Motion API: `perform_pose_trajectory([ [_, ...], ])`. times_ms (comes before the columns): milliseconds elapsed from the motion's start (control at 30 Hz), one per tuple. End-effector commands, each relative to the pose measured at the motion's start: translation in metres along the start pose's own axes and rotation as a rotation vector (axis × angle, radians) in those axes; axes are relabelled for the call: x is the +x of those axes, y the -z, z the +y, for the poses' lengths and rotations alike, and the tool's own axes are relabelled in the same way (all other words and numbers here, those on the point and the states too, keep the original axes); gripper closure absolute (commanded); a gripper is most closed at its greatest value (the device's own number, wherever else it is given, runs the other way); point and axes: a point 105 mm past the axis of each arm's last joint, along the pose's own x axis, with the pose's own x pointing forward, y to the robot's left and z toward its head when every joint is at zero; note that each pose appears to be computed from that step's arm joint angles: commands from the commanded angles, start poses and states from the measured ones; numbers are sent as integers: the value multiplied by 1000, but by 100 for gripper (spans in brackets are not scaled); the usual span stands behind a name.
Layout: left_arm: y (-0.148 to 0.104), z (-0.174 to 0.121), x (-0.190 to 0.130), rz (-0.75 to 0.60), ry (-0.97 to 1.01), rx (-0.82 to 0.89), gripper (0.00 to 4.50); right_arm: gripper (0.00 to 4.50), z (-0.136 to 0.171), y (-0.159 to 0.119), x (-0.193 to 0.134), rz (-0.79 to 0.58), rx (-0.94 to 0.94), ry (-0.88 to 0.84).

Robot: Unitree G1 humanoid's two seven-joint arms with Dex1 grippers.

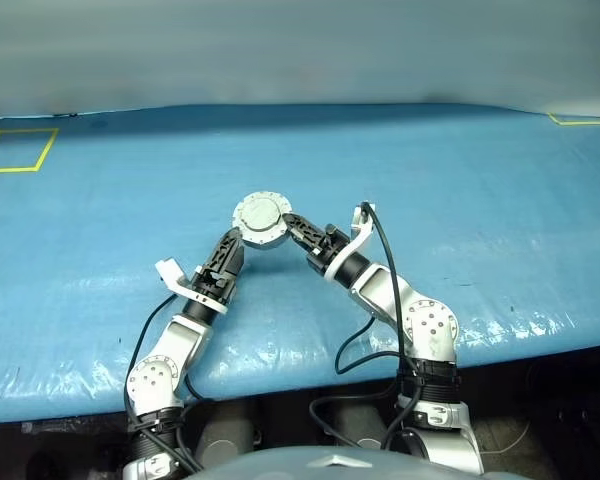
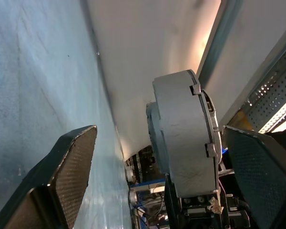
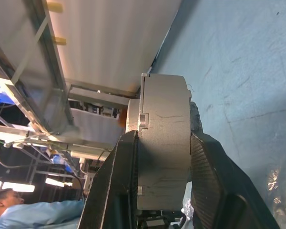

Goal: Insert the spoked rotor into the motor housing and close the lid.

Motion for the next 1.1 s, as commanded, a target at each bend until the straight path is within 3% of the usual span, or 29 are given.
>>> perform_pose_trajectory([
  [33,8,-12,10,4,64,-37,3,334,30,17,4,30,32,-145],
  [333,17,-37,24,48,177,-9,3,334,29,24,4,67,6,-136],
  [600,21,-37,25,57,178,-8,3,334,29,22,4,58,-3,-137],
  [700,21,-36,25,52,168,-4,59,334,29,22,4,56,-5,-138],
  [833,21,-36,21,48,177,-8,184,334,29,22,4,60,-10,-139],
  [1100,21,-32,17,47,151,3,189,334,29,22,5,63,-15,-141],
])
